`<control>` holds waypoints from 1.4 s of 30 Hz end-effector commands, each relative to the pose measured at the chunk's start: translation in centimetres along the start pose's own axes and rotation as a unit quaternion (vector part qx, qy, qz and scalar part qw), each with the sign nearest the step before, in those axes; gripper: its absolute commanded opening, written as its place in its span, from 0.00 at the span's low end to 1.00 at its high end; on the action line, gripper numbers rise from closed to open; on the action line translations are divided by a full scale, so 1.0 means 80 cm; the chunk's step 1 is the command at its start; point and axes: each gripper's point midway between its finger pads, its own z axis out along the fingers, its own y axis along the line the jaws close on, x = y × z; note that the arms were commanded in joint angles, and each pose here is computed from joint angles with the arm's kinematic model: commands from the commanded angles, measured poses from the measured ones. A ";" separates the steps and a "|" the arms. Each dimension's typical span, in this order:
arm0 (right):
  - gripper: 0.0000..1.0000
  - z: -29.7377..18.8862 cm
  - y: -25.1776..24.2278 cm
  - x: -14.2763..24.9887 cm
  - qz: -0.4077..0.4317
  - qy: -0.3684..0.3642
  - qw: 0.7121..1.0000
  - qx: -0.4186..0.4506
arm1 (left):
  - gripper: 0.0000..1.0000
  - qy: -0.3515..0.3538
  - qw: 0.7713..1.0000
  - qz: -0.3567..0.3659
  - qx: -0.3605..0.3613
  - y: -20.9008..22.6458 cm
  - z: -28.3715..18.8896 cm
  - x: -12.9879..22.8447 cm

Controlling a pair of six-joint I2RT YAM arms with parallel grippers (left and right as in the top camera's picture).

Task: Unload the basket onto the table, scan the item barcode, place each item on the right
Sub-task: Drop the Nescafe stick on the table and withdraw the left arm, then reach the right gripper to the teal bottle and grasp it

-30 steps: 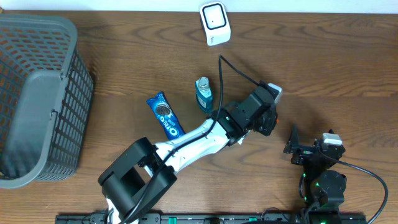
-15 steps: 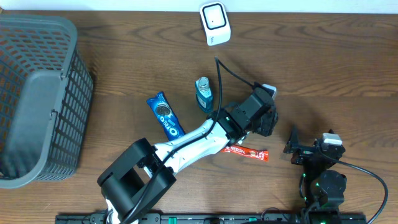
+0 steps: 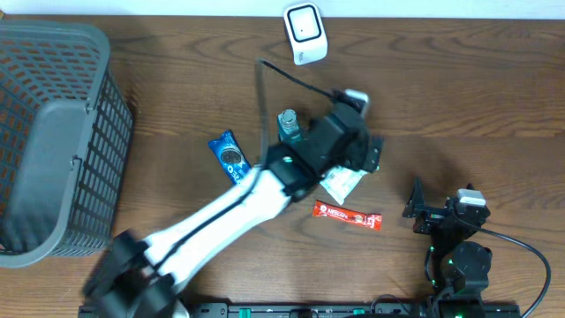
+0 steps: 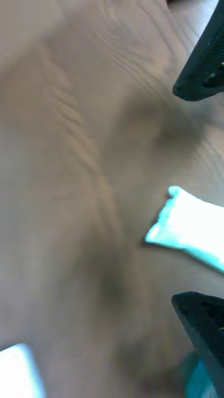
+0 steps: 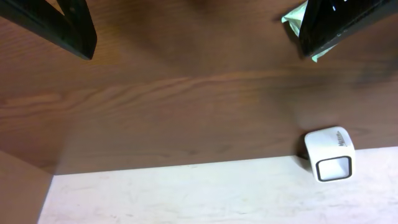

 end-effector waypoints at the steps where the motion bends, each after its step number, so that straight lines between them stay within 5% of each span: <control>1: 0.99 0.000 0.002 0.001 -0.007 0.001 1.000 -0.003 | 0.98 -0.075 0.997 0.032 0.010 -0.013 -0.056 -0.068; 4: 0.99 0.000 0.002 0.001 -0.007 0.001 1.000 -0.003 | 0.98 -0.138 0.989 0.057 0.017 -0.027 -0.116 -0.122; 8: 0.99 0.000 0.002 0.001 -0.007 0.000 1.000 -0.003 | 0.98 -0.244 0.965 0.076 -0.060 -0.014 -0.213 -0.198; 11: 0.99 0.000 0.000 -0.006 0.007 -0.010 1.000 0.001 | 0.98 -0.316 0.933 0.087 -0.149 0.011 -0.291 -0.241; 15: 0.99 -0.012 0.066 -0.025 0.016 -0.028 0.988 -0.152 | 0.98 -0.393 0.874 0.074 -0.277 0.050 -0.405 -0.274; 18: 0.99 -0.023 0.078 -0.044 0.014 -0.016 0.984 -0.177 | 0.98 -0.428 0.833 0.067 -0.345 0.070 -0.483 -0.281; 23: 0.99 -0.041 0.084 -0.040 -0.076 0.107 0.973 -0.191 | 0.98 -0.485 0.780 0.031 -0.394 0.091 -0.598 -0.271; 32: 0.99 -0.052 0.148 -0.031 -0.080 0.327 0.899 -0.281 | 0.98 -0.566 0.706 -0.010 -0.426 0.111 -0.746 -0.242; 39: 0.99 -0.094 0.244 -0.022 -0.035 0.419 0.783 -0.459 | 0.98 -0.499 0.696 0.028 -0.515 0.124 -0.741 -0.236; 42: 0.99 -0.082 0.264 -0.015 -0.013 0.427 0.771 -0.473 | 0.98 -0.493 0.691 0.018 -0.528 0.130 -0.740 -0.234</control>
